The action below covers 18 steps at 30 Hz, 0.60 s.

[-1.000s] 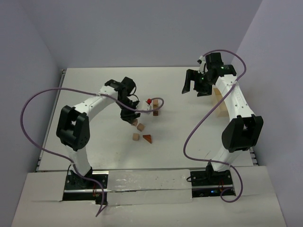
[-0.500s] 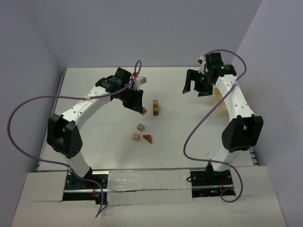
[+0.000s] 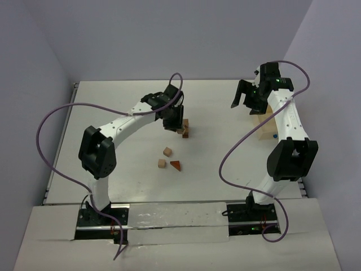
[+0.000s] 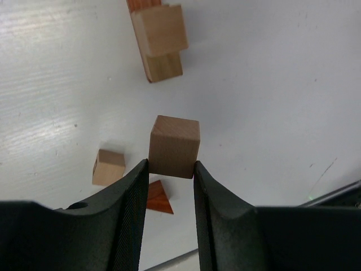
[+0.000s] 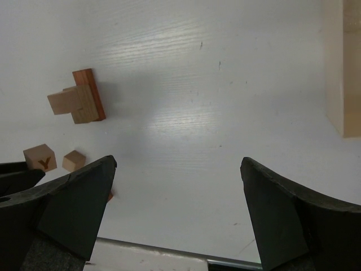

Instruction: Build the wood block tower

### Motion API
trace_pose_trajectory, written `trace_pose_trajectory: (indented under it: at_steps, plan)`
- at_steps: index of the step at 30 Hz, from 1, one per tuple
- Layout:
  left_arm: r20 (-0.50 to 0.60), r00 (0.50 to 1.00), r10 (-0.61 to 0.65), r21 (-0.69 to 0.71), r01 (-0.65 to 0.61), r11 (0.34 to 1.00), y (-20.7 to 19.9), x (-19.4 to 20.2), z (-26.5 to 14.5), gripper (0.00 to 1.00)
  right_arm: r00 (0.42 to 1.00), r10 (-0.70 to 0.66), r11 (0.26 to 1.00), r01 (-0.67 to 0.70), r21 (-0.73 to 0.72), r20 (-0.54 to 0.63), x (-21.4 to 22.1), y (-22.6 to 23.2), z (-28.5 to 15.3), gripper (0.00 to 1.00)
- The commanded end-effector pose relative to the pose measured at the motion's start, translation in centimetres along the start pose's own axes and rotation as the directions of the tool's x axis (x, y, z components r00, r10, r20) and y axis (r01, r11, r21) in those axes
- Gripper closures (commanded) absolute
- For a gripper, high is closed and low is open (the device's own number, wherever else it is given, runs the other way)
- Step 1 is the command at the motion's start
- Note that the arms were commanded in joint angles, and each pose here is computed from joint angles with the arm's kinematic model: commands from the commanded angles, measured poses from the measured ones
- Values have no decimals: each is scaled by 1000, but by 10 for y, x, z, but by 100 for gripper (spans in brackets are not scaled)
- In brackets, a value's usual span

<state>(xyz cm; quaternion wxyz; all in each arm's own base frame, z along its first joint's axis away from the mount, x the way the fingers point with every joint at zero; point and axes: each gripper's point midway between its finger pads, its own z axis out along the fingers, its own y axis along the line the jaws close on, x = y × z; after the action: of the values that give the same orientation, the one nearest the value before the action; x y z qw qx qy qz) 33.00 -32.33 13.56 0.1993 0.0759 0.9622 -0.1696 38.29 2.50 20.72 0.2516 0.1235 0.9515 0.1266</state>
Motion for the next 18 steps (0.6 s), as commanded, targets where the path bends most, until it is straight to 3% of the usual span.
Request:
trace_pose_trajectory:
  at_steps: [1,7,18]
  plan:
    - [73,997,-6,-83,12,996,1,-25,1,100,997,-8,999,11,-32,72,-9,9,-16,0]
    - [88,996,9,-168,6,986,3,-31,15,100,997,-8,999,11,-38,74,-10,10,-17,0]
    - [102,993,57,-180,-38,983,-20,-24,18,100,998,-8,999,11,-47,66,-8,12,-15,0]
